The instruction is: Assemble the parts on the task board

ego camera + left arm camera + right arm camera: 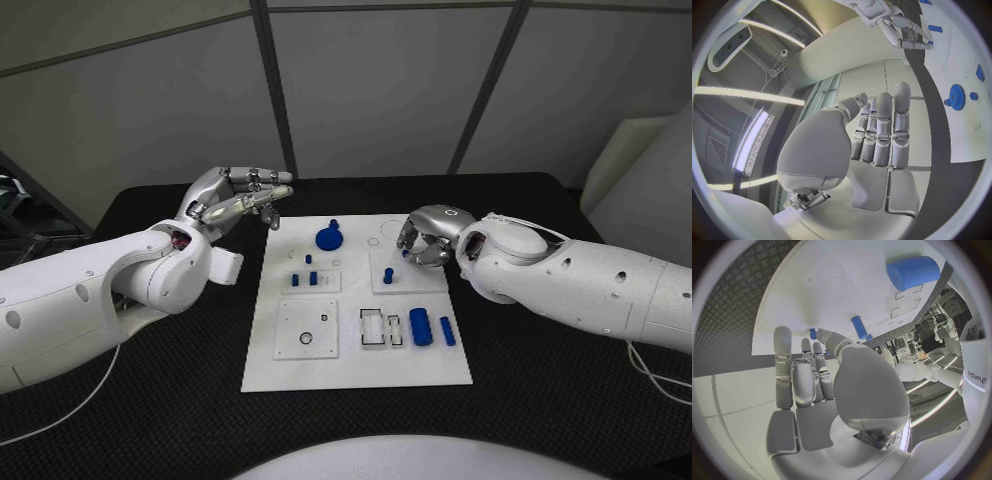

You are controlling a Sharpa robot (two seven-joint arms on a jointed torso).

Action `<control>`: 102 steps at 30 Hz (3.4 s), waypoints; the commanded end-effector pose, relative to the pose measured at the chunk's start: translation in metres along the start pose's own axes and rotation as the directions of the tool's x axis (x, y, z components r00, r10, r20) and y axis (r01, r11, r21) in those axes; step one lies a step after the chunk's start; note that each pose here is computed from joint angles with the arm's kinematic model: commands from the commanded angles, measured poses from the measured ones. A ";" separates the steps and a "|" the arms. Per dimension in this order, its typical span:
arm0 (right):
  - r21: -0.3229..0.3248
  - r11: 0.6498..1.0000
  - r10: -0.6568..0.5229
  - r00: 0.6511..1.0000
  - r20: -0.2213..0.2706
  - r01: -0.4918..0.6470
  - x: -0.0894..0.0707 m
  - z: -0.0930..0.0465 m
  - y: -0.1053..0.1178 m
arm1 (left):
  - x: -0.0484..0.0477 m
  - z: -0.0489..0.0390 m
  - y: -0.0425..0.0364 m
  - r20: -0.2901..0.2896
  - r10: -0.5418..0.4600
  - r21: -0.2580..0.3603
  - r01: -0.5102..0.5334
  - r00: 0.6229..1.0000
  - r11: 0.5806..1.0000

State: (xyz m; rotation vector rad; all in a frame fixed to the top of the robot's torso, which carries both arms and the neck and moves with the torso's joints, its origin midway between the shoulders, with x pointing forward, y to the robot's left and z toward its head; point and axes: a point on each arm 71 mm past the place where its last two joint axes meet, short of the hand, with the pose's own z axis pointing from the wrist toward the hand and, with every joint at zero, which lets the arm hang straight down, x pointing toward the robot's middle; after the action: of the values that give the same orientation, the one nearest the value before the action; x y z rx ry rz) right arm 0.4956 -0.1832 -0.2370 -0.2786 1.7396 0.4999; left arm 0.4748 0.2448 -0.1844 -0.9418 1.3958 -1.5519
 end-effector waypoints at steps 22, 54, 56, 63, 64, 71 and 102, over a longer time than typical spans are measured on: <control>0.026 1.000 -0.003 0.997 -0.083 0.005 0.016 0.005 -0.001 | 0.0030 0.0013 -0.0003 -0.031 -0.024 -0.001 0.024 0.999 1.000; 0.021 1.000 0.000 0.997 0.072 -0.002 0.001 -0.012 0.005 | 0.0003 0.0009 0.0023 -0.025 -0.023 -0.005 0.023 0.999 1.000; 0.017 1.000 0.003 0.997 0.082 -0.005 -0.001 -0.014 0.007 | 0.0001 0.0010 0.0026 -0.025 -0.023 -0.006 0.023 0.999 1.000; -0.020 1.000 0.025 0.993 0.119 -0.023 -0.012 -0.023 0.019 | -0.0002 0.0015 0.0033 -0.025 -0.023 -0.009 0.023 0.999 1.000; -0.029 0.999 0.032 0.992 0.125 -0.028 -0.014 -0.023 0.022 | -0.0001 0.0016 0.0033 -0.025 -0.023 -0.009 0.023 0.999 1.000; -0.142 0.986 0.104 0.983 0.148 -0.083 -0.024 -0.032 0.062 | -0.0009 0.0027 0.0047 -0.024 -0.023 -0.012 0.022 0.999 1.000; -0.330 0.929 0.150 0.986 -0.071 -0.165 0.039 -0.006 0.157 | 0.0111 0.0163 0.0089 -0.028 -0.028 -0.006 0.028 0.999 1.000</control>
State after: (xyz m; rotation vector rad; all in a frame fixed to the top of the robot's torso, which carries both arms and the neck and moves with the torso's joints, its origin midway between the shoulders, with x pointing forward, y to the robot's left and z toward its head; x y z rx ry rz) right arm 0.4131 -0.0466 -0.2445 -0.3628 1.7029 0.9190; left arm 0.4862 0.2283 -0.1932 -0.9511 1.4210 -1.5819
